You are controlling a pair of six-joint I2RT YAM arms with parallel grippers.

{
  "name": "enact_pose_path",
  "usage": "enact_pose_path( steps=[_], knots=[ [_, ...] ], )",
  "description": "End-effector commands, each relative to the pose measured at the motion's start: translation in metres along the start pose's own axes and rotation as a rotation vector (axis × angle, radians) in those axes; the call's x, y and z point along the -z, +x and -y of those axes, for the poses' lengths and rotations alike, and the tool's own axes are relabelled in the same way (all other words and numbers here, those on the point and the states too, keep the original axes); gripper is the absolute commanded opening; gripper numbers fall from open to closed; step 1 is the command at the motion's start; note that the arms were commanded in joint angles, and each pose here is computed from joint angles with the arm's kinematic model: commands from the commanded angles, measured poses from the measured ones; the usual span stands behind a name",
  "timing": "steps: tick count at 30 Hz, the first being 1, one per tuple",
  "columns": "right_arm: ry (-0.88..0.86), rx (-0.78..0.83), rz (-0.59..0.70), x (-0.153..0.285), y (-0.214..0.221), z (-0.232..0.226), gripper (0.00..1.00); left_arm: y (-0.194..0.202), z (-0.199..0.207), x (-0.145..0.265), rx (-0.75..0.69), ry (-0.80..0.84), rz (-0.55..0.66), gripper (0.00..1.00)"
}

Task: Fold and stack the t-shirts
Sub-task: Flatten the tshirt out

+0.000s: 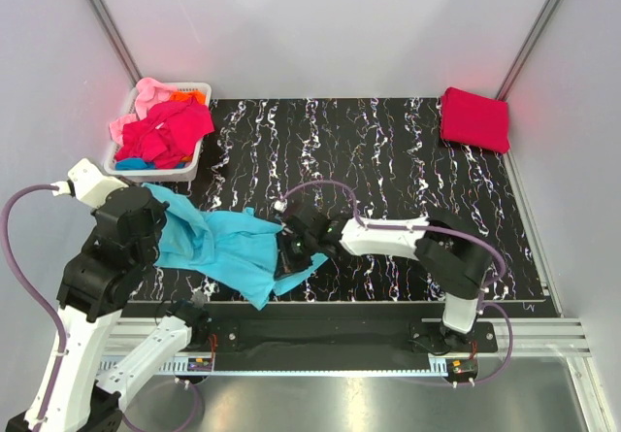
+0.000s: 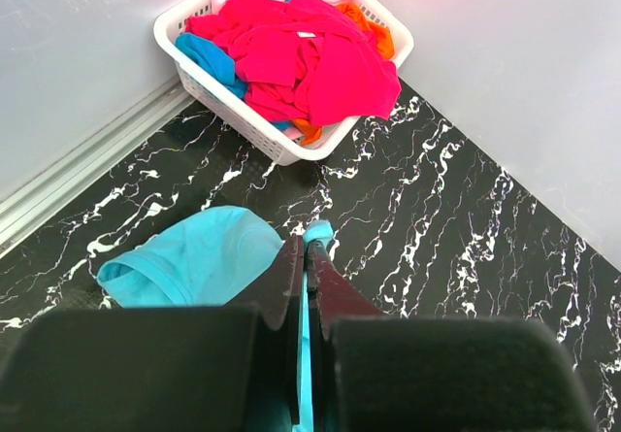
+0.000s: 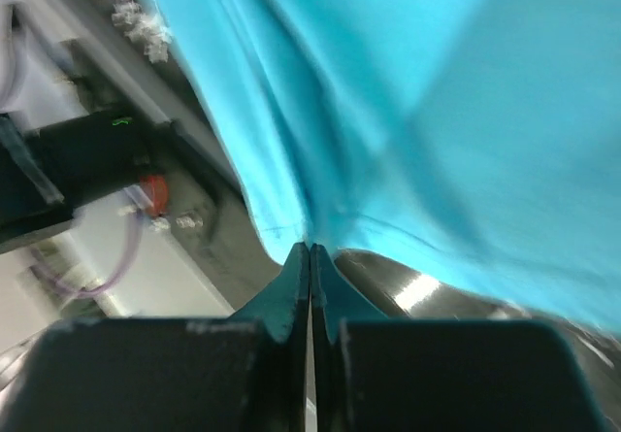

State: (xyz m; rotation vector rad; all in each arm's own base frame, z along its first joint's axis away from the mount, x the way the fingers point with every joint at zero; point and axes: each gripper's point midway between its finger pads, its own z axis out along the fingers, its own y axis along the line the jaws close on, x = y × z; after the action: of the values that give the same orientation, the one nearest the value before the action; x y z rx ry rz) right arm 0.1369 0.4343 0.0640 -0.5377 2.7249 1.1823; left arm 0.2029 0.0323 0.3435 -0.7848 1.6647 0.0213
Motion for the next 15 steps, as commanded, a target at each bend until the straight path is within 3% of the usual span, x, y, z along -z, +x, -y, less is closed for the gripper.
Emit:
enact_pose_path(
  steps=[1, 6, 15],
  knots=[
    [0.232, 0.124, 0.157, 0.06, -0.03, 0.004, 0.0, -0.016, 0.0, 0.006, 0.005, 0.008, 0.036, 0.0],
    [0.614, 0.215, 0.37, 0.175, -0.055, 0.034, 0.0, -0.013, 0.005, 0.01, 0.001, 0.052, 0.006, 0.0],
    [0.86, 0.225, 0.731, 0.353, -0.085, 0.023, 0.0, 0.019, 0.037, 0.005, -0.147, 0.165, -0.16, 0.0]
  ],
)
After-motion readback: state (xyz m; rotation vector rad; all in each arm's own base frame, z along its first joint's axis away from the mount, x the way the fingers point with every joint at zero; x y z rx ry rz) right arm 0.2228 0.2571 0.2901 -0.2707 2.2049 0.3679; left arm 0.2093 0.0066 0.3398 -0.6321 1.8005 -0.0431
